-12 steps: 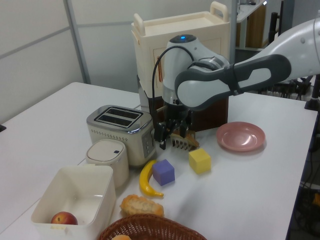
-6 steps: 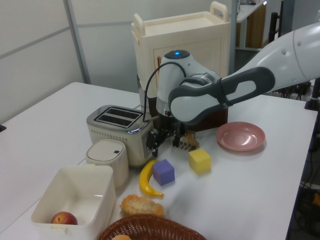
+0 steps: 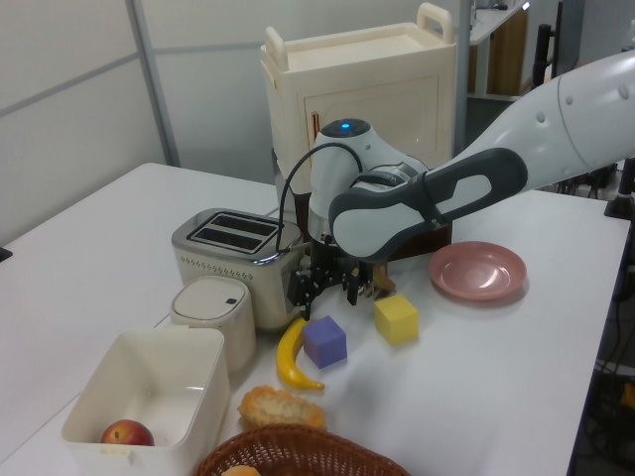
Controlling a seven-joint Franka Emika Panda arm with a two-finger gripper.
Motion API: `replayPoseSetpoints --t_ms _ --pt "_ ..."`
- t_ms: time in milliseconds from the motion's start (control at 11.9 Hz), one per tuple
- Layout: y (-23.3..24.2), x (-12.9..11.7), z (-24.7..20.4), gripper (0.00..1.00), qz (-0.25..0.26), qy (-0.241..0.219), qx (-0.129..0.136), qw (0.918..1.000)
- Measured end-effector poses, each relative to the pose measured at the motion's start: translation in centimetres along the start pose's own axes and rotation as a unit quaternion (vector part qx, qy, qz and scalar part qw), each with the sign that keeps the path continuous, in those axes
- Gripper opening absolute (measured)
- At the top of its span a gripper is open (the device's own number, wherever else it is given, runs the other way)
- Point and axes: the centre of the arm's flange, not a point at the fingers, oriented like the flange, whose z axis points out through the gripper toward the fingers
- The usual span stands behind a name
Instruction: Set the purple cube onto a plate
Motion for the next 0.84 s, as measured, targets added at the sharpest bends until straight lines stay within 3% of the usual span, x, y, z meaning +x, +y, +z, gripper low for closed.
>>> replayPoseSetpoints --t_ms 336,840 --pt "1.3 1.7 4.2 1.0 0.036 0.004 -0.004 0.9993" --pt "1.1 2.0 5.5 1.0 0.036 0.0 -0.009 0.9993"
